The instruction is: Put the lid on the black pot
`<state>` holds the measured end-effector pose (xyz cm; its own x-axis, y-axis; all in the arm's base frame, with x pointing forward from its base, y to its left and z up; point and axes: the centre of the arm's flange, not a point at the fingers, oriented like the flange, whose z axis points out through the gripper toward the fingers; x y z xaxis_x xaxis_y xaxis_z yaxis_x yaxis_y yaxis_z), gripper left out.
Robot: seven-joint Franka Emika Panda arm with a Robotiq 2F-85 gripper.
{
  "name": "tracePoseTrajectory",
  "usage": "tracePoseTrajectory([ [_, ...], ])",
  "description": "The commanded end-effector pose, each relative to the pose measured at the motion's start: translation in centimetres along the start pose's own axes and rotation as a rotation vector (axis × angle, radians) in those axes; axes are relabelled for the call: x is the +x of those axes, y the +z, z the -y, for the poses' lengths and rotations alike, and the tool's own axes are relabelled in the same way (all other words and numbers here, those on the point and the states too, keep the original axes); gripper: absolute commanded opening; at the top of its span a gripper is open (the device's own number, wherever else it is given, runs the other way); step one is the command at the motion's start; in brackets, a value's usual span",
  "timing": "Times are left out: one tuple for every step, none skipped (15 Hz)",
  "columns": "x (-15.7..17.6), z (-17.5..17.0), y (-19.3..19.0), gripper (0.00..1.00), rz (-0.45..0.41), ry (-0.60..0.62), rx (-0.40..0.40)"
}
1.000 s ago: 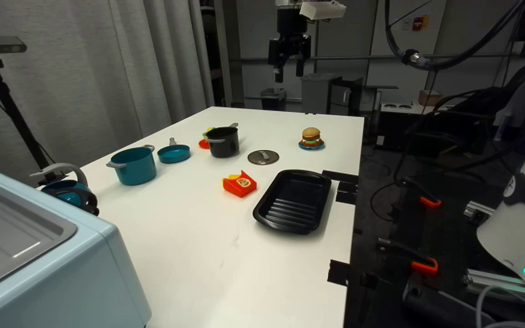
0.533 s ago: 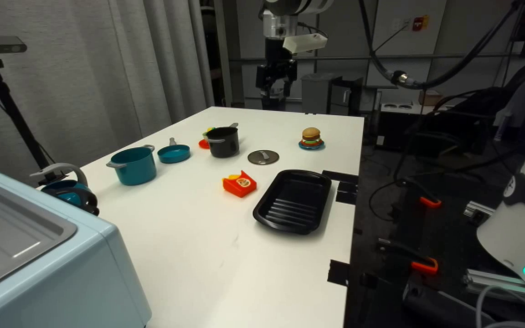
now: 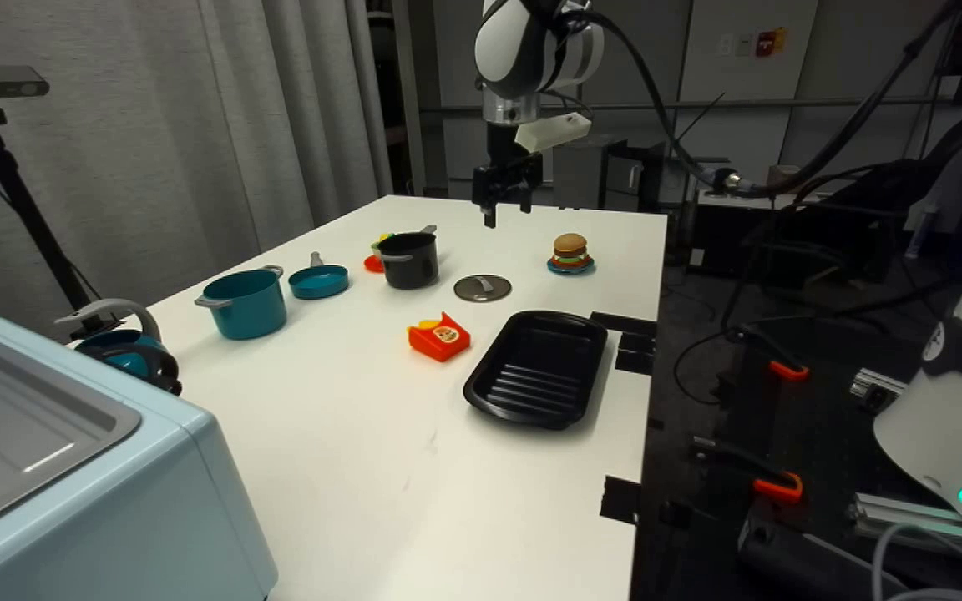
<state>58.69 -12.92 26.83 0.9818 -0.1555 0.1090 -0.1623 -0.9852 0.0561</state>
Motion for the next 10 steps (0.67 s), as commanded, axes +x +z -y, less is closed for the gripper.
tracePoseTrajectory([
  [1.9, 0.0, 2.4, 1.00, -0.005, 0.021, -0.010],
  [2.3, -0.1, 2.9, 1.00, -0.003, 0.018, -0.013],
  [2.4, 0.1, 3.5, 1.00, 0.000, 0.019, -0.015],
  [2.6, 0.2, 4.0, 1.00, 0.006, 0.022, -0.017],
  [2.8, 0.3, 4.5, 1.00, 0.012, 0.024, -0.019],
  [2.3, 1.0, 5.0, 1.00, 0.019, 0.018, -0.022],
  [2.3, 1.3, 5.4, 1.00, 0.024, 0.011, -0.032],
  [1.4, 0.6, 4.6, 1.00, 0.035, 0.005, -0.014],
  [1.3, 0.7, 5.0, 1.00, 0.042, 0.004, -0.014],
  [1.3, 0.8, 5.1, 1.00, 0.044, 0.003, -0.013],
])
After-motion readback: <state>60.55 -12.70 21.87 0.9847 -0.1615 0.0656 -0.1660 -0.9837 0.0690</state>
